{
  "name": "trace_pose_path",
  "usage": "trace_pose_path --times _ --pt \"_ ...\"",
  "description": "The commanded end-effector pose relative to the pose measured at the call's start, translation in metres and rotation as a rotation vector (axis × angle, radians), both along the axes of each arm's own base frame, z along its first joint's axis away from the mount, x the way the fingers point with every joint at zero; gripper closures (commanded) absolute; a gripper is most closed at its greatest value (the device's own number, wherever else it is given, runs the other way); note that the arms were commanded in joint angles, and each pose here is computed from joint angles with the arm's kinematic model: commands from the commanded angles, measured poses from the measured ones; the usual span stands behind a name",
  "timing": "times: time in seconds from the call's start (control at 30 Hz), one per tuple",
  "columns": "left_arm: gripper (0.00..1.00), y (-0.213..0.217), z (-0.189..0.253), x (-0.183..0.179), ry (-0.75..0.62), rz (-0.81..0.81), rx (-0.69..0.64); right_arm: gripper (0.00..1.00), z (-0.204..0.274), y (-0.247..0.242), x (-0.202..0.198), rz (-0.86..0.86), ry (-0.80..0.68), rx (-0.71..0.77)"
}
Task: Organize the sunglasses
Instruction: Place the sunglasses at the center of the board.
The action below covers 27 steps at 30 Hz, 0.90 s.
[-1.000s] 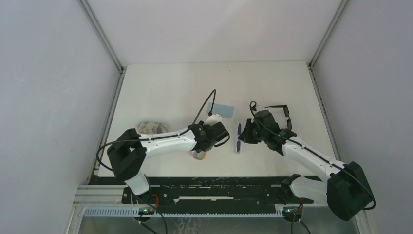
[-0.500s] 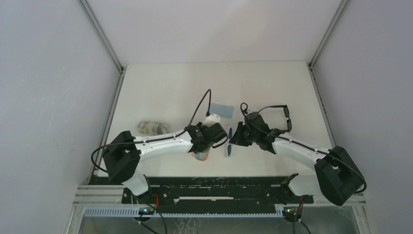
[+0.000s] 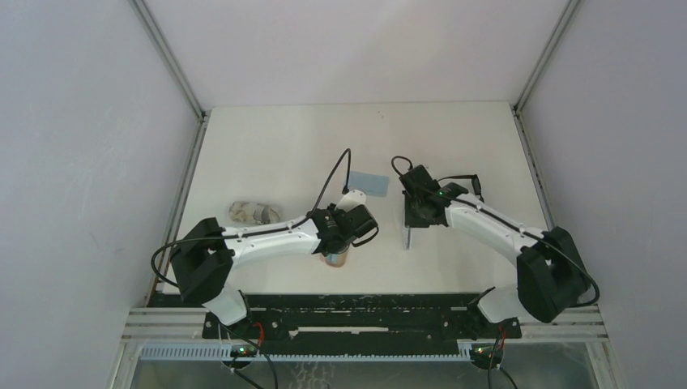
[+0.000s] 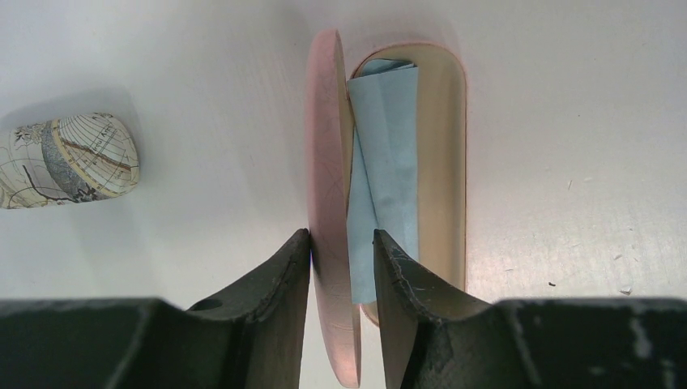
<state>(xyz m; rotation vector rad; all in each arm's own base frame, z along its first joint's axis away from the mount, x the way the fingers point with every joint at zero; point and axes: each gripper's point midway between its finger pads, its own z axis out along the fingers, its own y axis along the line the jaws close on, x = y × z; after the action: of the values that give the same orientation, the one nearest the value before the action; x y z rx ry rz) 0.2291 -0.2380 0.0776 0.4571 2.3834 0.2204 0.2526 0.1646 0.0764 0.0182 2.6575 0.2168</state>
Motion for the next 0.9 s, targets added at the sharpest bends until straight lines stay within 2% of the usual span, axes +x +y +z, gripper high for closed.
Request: trace_pose_path --times 0.0,0.27,0.4,0.67,0.87 --pt "0.61 -0.005 0.012 0.0 -0.028 0.004 -0.063 1.0 -0.014 -0.054 -0.016 0.004 0.129 -0.333" --pt "0.62 -0.004 0.013 -0.001 -0.029 0.005 -0.061 1.0 -0.018 -0.077 -0.014 0.007 0.201 -0.571" --pt "0.61 -0.004 0.013 0.0 -0.03 0.004 -0.061 0.94 -0.018 -0.08 -0.01 0.019 0.201 -0.643" --pt "0.62 -0.003 0.012 -0.001 -0.03 0.011 -0.062 0.72 -0.025 -0.074 -0.009 0.055 0.198 -0.675" --pt "0.62 -0.002 0.012 -0.001 -0.03 0.017 -0.068 0.71 -0.014 -0.067 -0.003 0.046 0.141 -0.632"
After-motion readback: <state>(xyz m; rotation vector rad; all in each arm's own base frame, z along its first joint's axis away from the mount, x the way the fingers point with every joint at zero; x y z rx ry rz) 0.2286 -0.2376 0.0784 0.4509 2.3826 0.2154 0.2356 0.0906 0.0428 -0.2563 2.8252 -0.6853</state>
